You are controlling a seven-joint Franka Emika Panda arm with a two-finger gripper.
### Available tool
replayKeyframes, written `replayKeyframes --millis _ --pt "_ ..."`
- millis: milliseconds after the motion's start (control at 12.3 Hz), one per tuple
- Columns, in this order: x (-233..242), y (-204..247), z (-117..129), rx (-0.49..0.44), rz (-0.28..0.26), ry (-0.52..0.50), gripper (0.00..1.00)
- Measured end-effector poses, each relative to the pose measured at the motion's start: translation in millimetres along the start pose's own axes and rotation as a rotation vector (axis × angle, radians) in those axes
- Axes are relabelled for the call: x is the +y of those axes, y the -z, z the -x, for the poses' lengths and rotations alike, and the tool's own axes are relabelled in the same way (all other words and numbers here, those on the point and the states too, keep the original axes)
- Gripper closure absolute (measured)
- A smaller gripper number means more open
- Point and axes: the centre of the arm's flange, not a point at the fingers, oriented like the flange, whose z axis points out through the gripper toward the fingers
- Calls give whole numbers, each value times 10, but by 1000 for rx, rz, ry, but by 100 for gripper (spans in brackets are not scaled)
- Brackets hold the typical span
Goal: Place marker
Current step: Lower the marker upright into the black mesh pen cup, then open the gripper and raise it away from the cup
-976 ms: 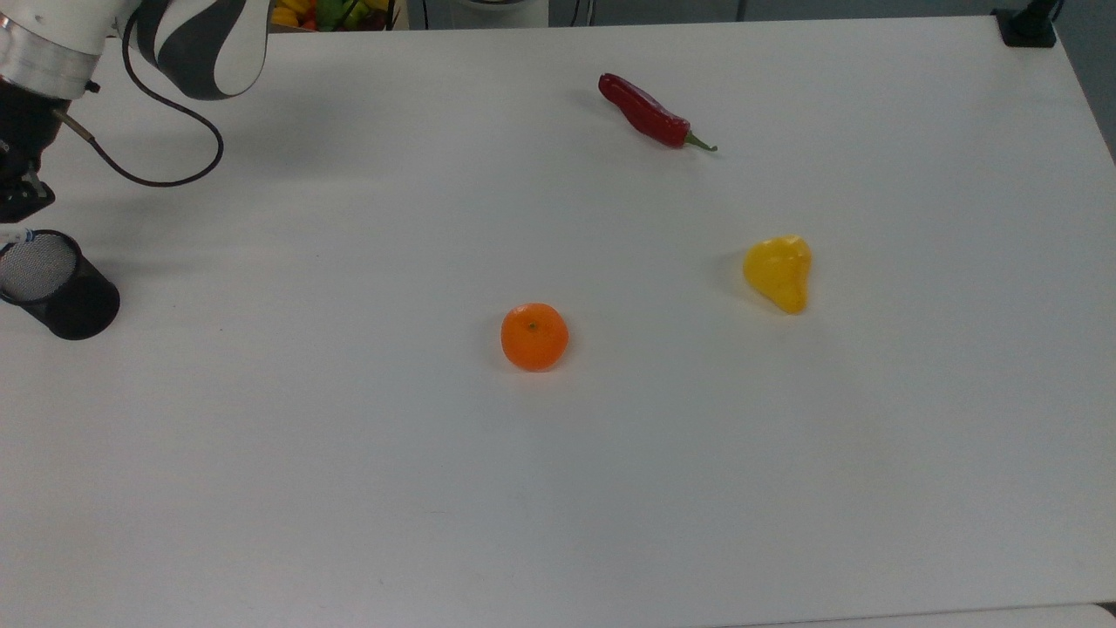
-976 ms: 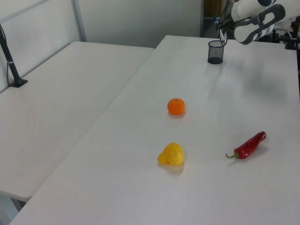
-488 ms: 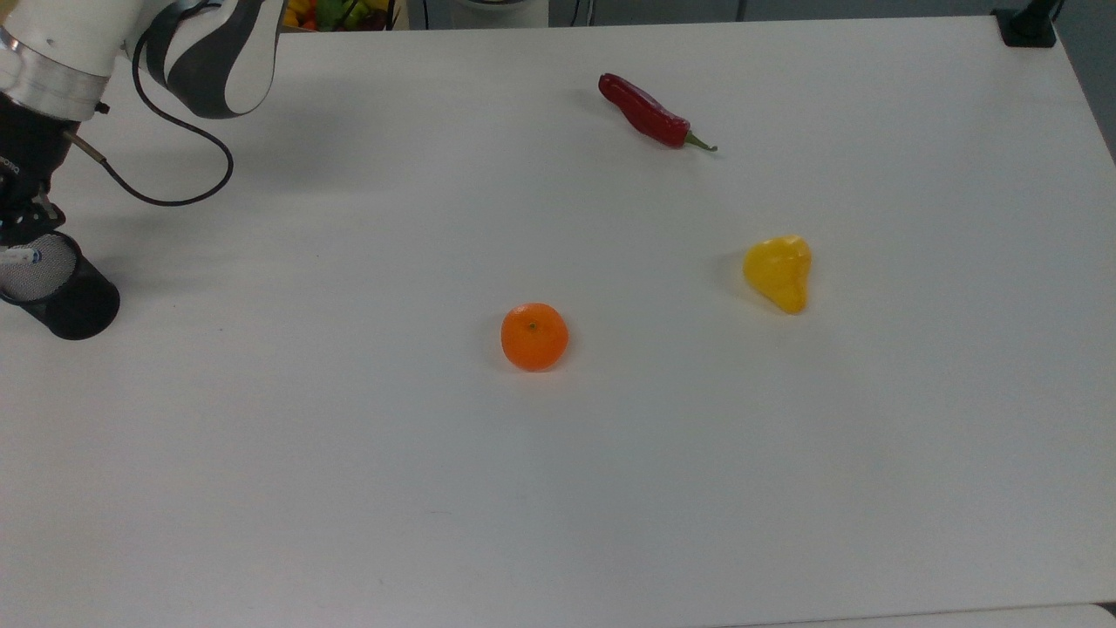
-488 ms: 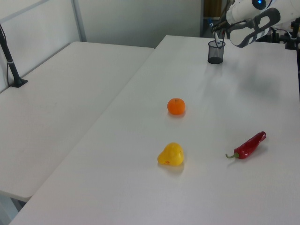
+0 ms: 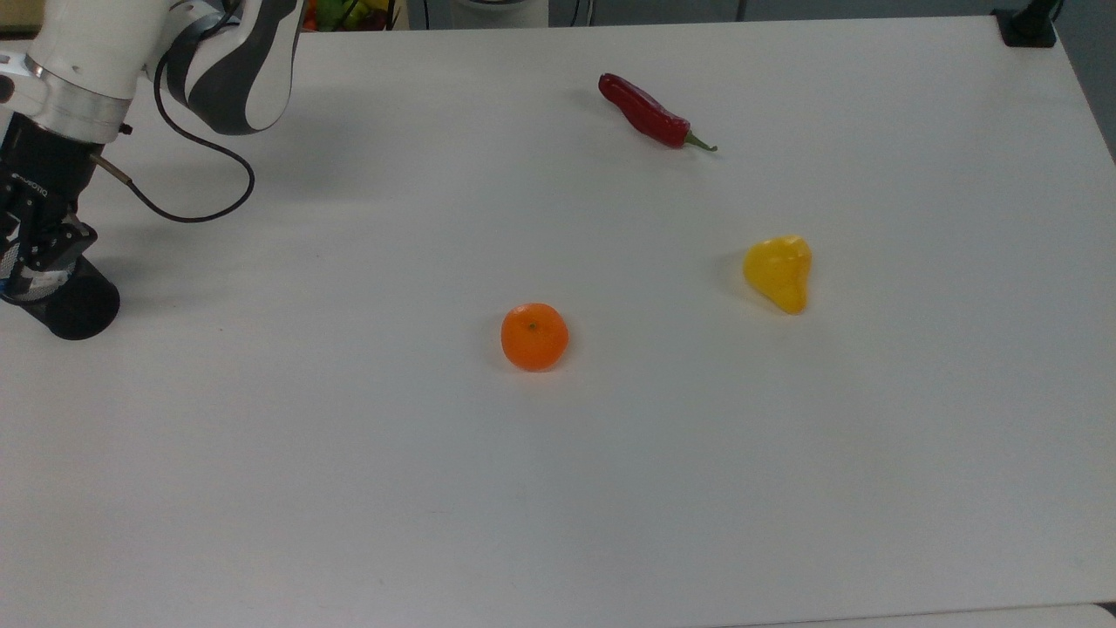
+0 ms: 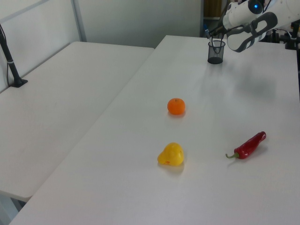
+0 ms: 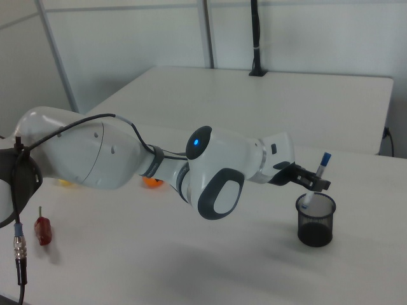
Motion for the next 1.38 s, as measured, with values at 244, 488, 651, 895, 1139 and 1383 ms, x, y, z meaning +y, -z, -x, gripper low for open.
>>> replayKeyframes --millis 244,488,651,895,1139,1383 --pt "-22 16 -46 9 -3 -7 17" --pt "-22 33 -91 18 -4 -9 0" --pt "-7 108 -202 39 -6 -17 0" --pt "68 381 -486 -48 -20 -49 0" --pt "61 1055 -896 -274 -84 -82 0" --pt "-25 1864 -1060 -524 -174 -75 0"
